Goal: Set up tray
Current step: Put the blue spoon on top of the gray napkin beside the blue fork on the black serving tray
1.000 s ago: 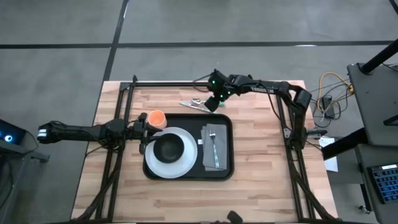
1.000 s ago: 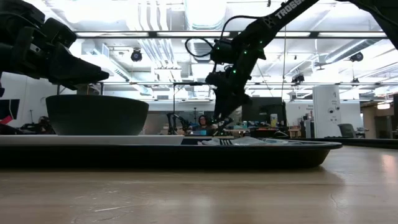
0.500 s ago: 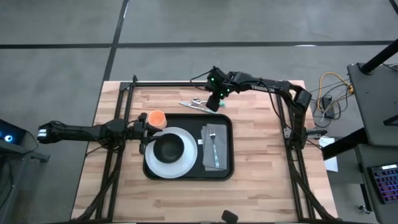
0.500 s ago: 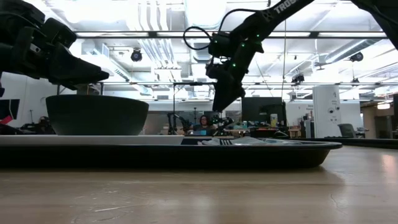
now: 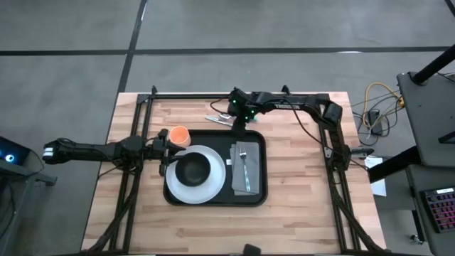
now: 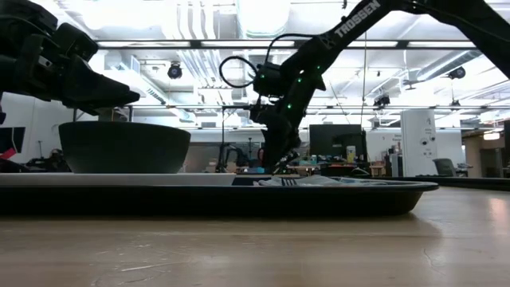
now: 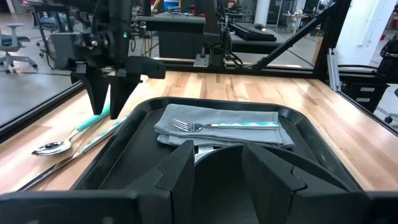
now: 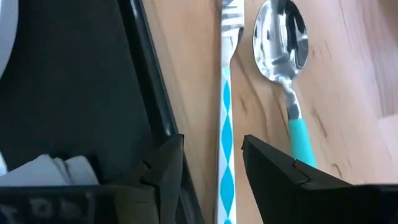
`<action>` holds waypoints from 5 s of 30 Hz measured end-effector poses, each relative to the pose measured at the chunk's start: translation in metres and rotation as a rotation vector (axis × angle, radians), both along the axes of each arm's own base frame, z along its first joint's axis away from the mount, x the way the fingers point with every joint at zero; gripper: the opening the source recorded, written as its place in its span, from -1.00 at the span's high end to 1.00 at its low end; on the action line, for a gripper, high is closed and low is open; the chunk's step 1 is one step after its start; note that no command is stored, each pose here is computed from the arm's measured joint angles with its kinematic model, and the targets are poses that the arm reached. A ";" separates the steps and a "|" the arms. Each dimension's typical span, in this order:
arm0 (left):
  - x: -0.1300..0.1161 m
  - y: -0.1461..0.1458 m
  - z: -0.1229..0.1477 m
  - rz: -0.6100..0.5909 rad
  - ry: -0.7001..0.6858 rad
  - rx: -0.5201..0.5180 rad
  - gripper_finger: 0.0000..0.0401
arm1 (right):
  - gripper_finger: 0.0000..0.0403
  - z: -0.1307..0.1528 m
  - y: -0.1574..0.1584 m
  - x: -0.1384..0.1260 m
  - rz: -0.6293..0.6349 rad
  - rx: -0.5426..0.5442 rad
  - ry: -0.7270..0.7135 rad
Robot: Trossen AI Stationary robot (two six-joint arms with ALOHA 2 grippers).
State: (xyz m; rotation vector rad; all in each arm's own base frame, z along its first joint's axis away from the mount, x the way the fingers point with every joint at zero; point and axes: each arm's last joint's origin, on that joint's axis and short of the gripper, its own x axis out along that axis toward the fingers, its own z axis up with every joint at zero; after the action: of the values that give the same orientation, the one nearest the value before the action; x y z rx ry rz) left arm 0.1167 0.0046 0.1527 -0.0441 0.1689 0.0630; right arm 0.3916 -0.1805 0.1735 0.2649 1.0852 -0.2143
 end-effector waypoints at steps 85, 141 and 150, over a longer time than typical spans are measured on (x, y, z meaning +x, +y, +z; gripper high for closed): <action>0.000 0.000 0.000 -0.001 0.000 0.000 0.41 | 0.37 -0.030 -0.034 0.033 0.049 0.152 0.411; 0.000 0.000 0.000 0.000 0.000 0.000 0.41 | -0.04 -0.023 -0.076 0.024 0.121 0.116 0.334; 0.000 0.000 0.000 0.000 0.000 0.000 0.41 | 0.37 -0.023 -0.075 0.024 0.094 0.126 0.337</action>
State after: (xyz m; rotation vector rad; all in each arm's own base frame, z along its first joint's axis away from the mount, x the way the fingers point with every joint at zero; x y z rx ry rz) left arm 0.1167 0.0046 0.1528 -0.0438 0.1690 0.0628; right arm 0.4155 -0.2559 0.1506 0.2965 1.4446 -0.1079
